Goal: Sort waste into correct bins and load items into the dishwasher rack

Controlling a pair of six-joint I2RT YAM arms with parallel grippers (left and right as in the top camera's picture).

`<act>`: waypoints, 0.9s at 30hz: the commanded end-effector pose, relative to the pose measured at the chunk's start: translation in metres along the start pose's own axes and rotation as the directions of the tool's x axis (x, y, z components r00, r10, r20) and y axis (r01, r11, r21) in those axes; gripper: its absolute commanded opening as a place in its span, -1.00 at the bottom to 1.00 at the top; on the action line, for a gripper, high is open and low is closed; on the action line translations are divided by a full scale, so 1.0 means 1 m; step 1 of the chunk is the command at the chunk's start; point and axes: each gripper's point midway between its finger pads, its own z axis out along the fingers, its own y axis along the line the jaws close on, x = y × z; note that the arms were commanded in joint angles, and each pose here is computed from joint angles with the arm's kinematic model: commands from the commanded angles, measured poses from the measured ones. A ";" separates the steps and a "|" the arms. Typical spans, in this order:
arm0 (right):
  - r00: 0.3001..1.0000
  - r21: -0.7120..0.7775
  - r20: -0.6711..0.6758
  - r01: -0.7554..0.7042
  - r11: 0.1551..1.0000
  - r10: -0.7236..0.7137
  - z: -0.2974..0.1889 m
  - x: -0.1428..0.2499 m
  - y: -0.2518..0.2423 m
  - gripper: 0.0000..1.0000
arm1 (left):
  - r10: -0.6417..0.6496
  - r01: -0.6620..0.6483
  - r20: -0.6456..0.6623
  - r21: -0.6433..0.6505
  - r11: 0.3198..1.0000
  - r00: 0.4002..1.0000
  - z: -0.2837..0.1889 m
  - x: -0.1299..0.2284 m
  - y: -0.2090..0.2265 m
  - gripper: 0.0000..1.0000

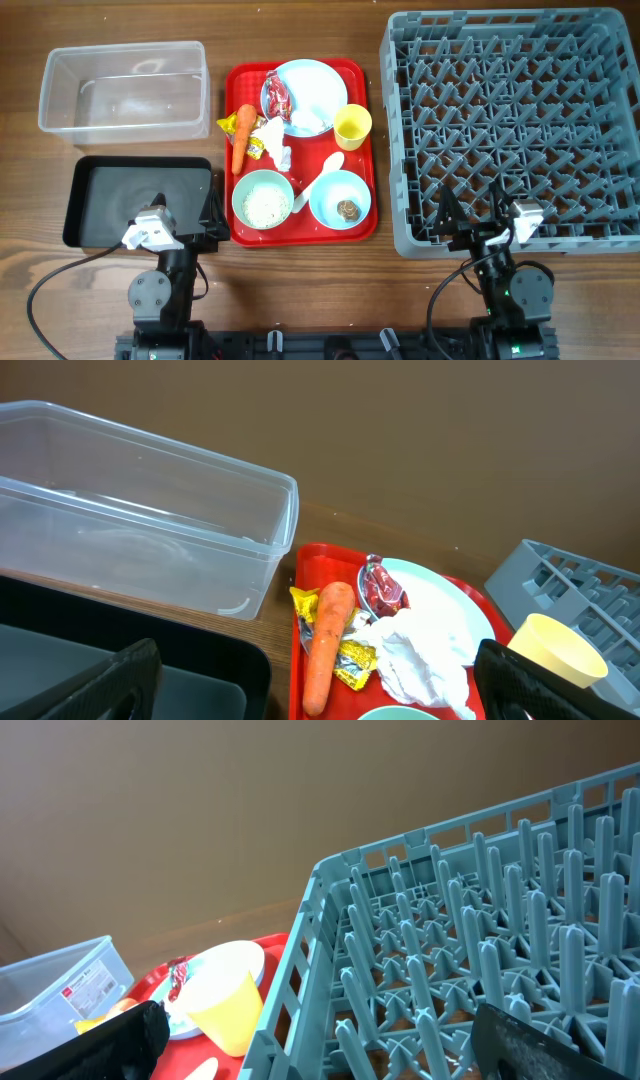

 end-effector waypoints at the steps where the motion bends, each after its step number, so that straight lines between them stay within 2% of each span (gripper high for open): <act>1: 1.000 0.003 0.010 0.008 1.000 -0.008 0.000 -0.002 0.000 0.99 | 0.020 -0.020 0.000 0.010 1.000 1.000 0.000 0.001 -0.001 1.00; 20: 1.000 0.003 0.010 0.008 1.000 -0.008 0.000 -0.002 0.000 0.99 | 0.019 -0.019 0.004 0.011 1.000 1.000 0.000 0.000 -0.001 0.99; 27: 1.000 0.003 0.010 0.008 1.000 -0.008 0.000 -0.002 0.000 0.99 | 0.023 -0.024 0.013 0.133 0.991 1.000 -0.002 -0.004 -0.023 0.99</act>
